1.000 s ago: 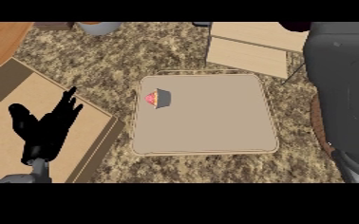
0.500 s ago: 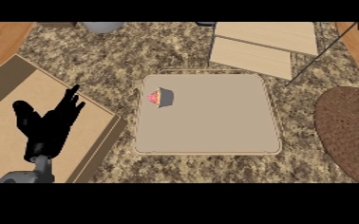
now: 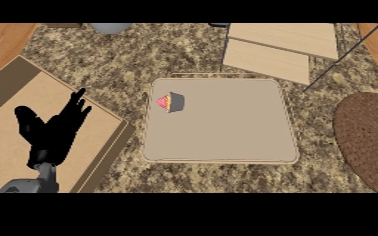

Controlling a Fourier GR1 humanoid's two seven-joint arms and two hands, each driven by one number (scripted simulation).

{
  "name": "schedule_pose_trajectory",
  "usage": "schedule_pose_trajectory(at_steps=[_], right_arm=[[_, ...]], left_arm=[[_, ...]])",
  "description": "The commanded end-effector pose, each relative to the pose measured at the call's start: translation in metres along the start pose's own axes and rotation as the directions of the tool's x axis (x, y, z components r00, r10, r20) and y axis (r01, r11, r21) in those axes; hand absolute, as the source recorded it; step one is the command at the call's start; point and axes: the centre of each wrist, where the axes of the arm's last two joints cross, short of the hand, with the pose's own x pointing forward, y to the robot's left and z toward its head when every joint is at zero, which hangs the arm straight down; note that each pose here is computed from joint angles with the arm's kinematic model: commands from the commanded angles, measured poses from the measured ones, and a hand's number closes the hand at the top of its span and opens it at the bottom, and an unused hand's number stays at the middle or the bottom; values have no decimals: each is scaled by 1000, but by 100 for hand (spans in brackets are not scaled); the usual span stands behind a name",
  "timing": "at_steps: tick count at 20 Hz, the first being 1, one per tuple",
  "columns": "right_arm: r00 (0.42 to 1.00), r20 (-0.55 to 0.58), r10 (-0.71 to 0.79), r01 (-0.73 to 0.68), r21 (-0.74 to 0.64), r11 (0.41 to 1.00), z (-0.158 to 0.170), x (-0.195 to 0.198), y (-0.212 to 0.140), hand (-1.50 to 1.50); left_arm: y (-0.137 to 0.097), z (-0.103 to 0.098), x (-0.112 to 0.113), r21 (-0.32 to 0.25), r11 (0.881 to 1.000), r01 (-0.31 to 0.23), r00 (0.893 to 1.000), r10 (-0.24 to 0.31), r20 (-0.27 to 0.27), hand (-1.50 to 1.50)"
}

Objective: Pick the eggplant from the tray and place it in the tiered shelf

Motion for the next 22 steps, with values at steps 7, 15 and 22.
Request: schedule_pose_trajectory(at_steps=[7,15,22], right_arm=[[999,-7,36,-36,-19,999,-31,-29,19,150],[999,47,-5,5,-2,1000,-47,-36,17,150],[994,54,93,-94,25,995,-49,-37,27,150]], left_arm=[[-13,-6,-20,-9,1000,11,990,-12,-139,0],[-18,-3,-27,2,1000,7,992,-7,-127,0],[-12,-6,-25,4,1000,4,992,-4,-130,0]])
